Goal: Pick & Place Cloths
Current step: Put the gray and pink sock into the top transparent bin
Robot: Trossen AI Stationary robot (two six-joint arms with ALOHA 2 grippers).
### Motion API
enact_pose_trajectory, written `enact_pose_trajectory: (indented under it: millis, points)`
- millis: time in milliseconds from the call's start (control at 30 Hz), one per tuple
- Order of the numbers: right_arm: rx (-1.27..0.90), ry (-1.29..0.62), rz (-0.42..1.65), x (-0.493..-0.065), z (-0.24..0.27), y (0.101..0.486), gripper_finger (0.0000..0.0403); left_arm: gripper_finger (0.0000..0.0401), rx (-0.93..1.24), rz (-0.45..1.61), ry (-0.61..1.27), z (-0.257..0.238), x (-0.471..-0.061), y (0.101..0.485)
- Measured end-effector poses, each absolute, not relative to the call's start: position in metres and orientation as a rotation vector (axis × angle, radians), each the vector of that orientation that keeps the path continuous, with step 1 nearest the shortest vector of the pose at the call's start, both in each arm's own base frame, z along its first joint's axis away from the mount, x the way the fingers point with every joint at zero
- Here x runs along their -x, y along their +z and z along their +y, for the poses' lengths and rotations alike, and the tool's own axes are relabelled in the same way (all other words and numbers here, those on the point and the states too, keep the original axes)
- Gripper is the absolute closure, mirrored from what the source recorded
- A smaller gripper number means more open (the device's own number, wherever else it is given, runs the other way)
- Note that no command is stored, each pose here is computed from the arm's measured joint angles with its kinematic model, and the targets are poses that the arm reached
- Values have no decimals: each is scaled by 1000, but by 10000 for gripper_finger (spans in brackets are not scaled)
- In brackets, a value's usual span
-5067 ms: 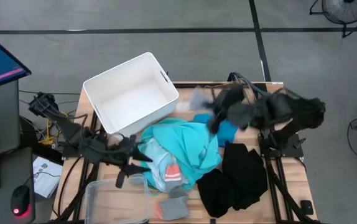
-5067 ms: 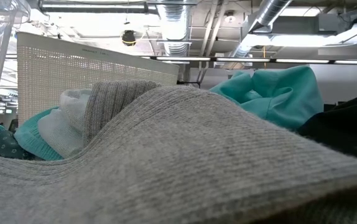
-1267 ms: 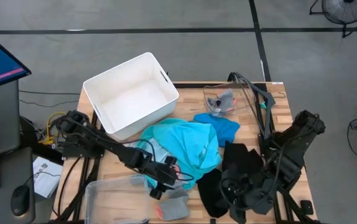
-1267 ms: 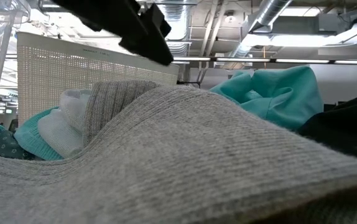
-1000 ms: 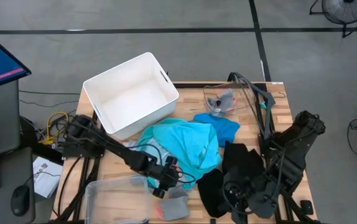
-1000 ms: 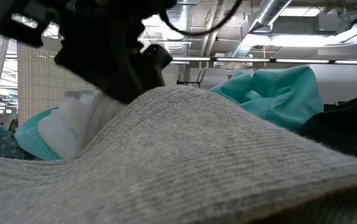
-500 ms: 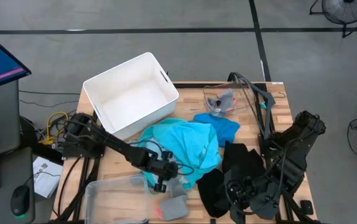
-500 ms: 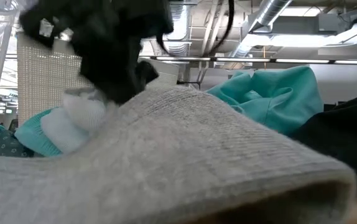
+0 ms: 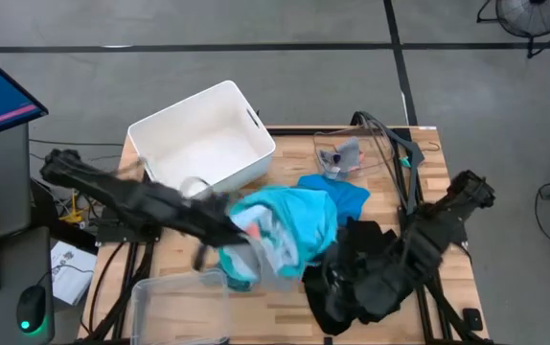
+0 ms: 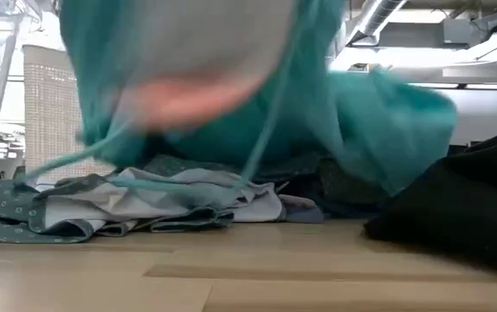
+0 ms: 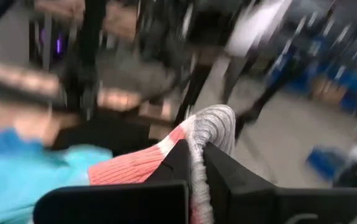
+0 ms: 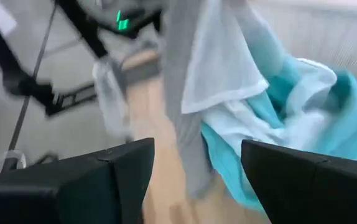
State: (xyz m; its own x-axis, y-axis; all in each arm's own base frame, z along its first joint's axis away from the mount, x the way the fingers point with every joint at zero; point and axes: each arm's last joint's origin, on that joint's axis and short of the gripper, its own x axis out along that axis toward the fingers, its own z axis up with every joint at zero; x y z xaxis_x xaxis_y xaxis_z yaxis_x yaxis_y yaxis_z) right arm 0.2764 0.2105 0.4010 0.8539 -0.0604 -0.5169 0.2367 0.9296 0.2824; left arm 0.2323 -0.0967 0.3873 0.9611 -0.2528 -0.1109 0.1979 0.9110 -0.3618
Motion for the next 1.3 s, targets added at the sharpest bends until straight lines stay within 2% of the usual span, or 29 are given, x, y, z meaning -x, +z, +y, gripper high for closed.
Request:
enact_pose_trajectory:
  millis: [200, 333, 467, 667, 833, 1000, 1300]
  points:
    - [-221, -118, 355, -306, 189, 420, 168, 400, 323, 6, -220, -78, -192, 418]
    - [-249, -148, 254, -321, 172, 430, 168, 400, 315, -40, -131, -71, -183, 424]
    - [-258, -171, 268, -323, 166, 428, 168, 400, 320, -66, -48, -63, -181, 426]
    - [-215, -167, 391, -341, 195, 382, 168, 400, 318, -58, -11, -64, -187, 423]
    - [-249, -171, 371, -367, 217, 351, 168, 400, 334, -64, 49, -62, -202, 418]
    - [-213, -248, 363, -380, 218, 333, 168, 400, 338, -51, 50, -62, -206, 416]
    - [-214, -297, 285, -351, 214, 369, 168, 400, 367, -66, 116, -58, -207, 416]
